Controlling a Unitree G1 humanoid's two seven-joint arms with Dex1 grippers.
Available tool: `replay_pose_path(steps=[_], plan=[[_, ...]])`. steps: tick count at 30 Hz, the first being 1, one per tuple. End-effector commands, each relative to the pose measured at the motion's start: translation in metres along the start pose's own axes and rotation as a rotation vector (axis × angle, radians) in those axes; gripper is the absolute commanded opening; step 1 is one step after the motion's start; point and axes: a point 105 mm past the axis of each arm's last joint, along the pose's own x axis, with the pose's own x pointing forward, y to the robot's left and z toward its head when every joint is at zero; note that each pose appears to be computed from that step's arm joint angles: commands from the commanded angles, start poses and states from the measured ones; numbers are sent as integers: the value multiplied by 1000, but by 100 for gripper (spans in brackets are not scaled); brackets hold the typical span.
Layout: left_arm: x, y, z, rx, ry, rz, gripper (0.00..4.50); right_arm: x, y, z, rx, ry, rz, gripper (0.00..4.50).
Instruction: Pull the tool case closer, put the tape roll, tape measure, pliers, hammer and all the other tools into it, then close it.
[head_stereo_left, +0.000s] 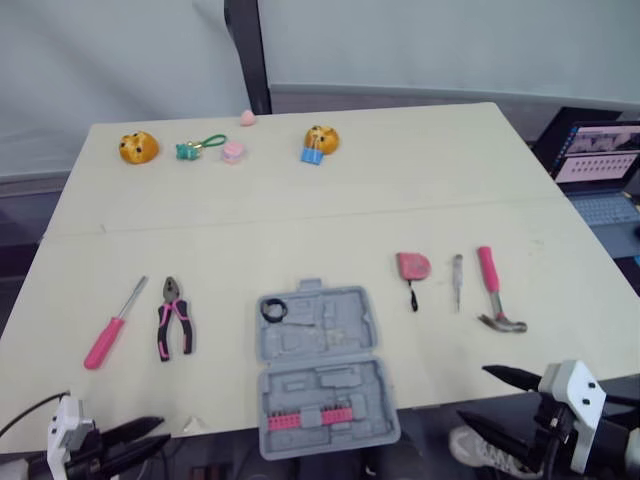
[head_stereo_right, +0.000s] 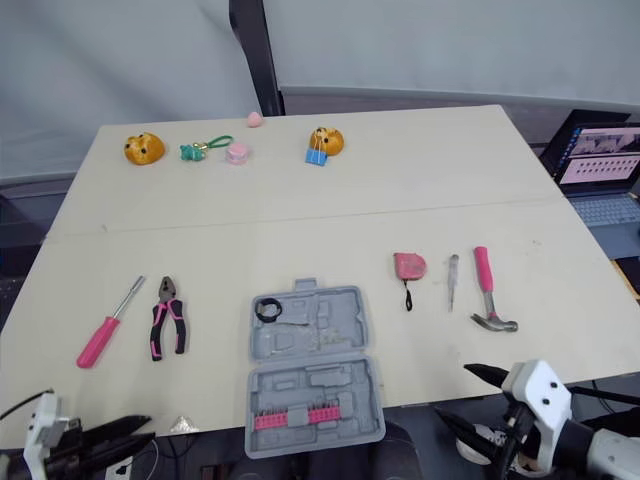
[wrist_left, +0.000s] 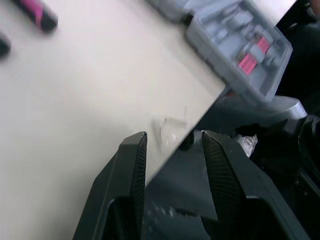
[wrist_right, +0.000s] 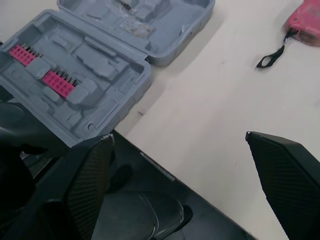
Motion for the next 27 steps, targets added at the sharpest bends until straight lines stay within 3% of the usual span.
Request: replay_pose_path(steps=[1, 6, 9, 13, 19, 27], plan=[[11, -8, 46, 149, -63, -127, 188, 3, -4, 25, -55, -55, -25, 450], [38, -12, 88, 292, -95, -195, 188, 7, -11, 38, -66, -69, -50, 450], [53, -15, 105, 335, -119, -212, 262, 10, -15, 44, -76, -69, -89, 450], [70, -21, 120, 377, -143, -218, 445, 13, -19, 42, -74, -36, -139, 450], [94, -25, 146, 406, -249, -169, 445, 30, -40, 43, -64, -10, -318, 450], [116, -27, 149, 469, -221, -172, 445, 78, -67, 28, 193, 73, -462, 450]])
